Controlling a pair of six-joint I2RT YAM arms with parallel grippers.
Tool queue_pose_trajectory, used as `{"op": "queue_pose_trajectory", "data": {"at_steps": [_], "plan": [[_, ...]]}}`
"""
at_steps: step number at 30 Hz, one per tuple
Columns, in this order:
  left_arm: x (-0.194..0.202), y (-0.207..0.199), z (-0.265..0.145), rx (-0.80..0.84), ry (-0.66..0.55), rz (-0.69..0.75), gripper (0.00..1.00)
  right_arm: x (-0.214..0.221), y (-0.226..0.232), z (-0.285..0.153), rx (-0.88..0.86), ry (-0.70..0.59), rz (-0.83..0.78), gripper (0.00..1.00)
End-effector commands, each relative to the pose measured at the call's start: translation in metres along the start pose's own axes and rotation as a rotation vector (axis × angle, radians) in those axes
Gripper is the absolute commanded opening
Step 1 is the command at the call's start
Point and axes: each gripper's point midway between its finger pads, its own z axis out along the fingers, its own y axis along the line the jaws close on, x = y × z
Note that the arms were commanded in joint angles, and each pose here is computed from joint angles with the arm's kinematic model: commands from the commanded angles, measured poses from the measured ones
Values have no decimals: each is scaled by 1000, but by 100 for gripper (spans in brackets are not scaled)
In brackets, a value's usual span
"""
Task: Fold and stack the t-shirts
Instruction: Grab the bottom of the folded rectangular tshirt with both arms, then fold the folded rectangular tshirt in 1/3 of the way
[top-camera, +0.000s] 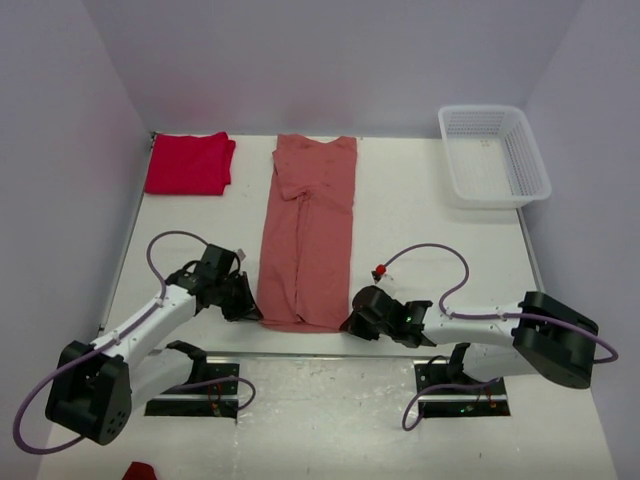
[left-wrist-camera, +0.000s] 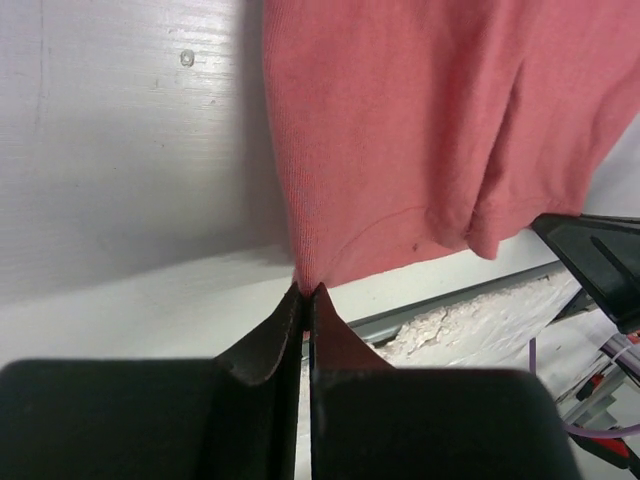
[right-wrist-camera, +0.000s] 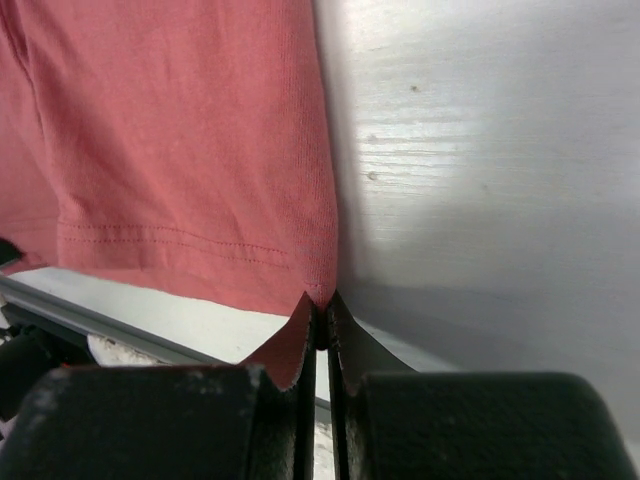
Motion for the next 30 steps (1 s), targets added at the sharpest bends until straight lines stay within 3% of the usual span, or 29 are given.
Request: {"op": "queue_pose_trajectory", "data": {"at_steps": [1, 7, 14, 22, 30], "plan": [[-3, -9, -17, -2, -20, -18, 0, -9, -28, -8, 129, -54, -18, 0], [2, -11, -24, 18, -23, -33, 0, -20, -48, -29, 220, -94, -52, 0], [7, -15, -21, 50, 7, -28, 0, -12, -49, -34, 190, -50, -74, 0], [10, -33, -26, 148, 33, 41, 0, -12, -25, -44, 159, -36, -191, 0], [-26, -55, -50, 143, -84, 150, 0, -56, 20, -73, 230, -141, -380, 0]]}}
